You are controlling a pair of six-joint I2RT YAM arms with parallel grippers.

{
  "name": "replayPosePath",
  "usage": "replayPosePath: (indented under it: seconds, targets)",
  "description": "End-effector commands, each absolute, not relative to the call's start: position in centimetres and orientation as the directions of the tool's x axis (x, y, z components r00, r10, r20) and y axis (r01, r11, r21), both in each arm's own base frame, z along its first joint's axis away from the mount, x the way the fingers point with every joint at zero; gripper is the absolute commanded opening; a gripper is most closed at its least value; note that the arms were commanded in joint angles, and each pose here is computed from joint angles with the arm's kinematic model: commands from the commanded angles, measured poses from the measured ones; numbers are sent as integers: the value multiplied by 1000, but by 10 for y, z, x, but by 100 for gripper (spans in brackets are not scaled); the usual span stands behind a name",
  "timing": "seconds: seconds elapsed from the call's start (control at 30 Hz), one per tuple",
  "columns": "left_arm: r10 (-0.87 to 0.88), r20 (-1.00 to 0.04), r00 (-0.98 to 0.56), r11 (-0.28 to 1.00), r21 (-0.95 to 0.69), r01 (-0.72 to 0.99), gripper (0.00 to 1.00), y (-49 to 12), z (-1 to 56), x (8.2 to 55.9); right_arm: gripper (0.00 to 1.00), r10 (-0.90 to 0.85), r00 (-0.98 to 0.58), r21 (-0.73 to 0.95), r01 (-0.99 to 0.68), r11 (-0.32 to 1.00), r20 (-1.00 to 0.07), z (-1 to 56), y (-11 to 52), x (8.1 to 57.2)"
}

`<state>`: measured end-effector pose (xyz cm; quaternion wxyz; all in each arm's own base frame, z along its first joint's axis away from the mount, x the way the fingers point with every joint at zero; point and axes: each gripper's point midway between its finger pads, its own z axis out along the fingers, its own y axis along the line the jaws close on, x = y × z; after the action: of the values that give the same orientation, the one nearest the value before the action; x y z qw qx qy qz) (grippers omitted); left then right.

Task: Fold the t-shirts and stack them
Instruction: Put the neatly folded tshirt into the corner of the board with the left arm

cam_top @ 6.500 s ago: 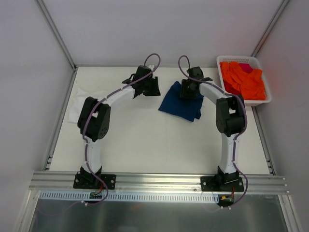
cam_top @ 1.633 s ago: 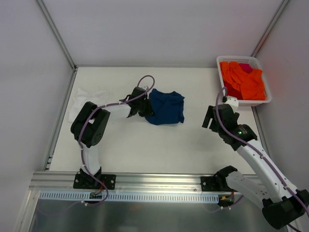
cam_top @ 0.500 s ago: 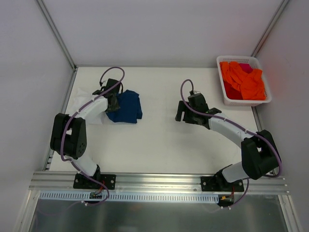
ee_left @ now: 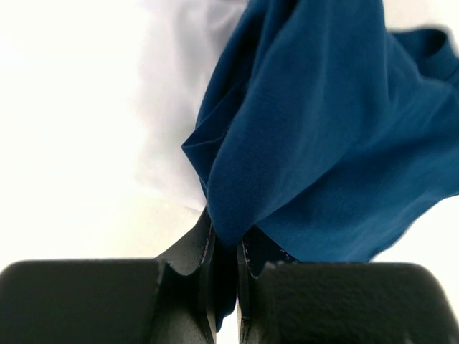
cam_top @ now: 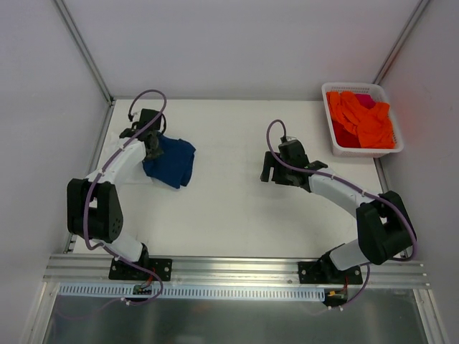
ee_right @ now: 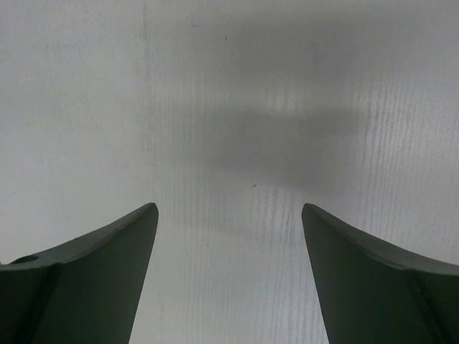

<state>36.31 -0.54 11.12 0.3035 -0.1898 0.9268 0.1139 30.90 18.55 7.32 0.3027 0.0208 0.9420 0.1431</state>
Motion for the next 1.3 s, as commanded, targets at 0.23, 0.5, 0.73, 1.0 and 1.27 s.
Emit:
replayPosePath:
  seconds: [0.23, 0.5, 0.73, 1.0, 1.27]
  targets:
    - [-292, -708, -643, 882, 60, -467, 0, 21, 179, 384, 86, 107, -812, 288, -77, 955, -573, 72, 189, 309]
    - [-319, -731, -603, 849, 63, -525, 0, 38, 191, 372, 86, 99, -821, 292, -85, 953, -563, 68, 190, 308]
    - [-319, -752, -576, 862, 23, -507, 0, 43, 217, 389, 86, 95, -828, 290, -84, 953, -553, 62, 188, 302]
    - [-307, -771, -558, 851, 40, -523, 0, 53, 239, 392, 86, 97, -830, 297, -85, 951, -549, 60, 188, 299]
    - [-334, -733, -592, 818, 88, -569, 0, 72, 217, 381, 86, 98, -826, 300, -89, 950, -555, 62, 186, 297]
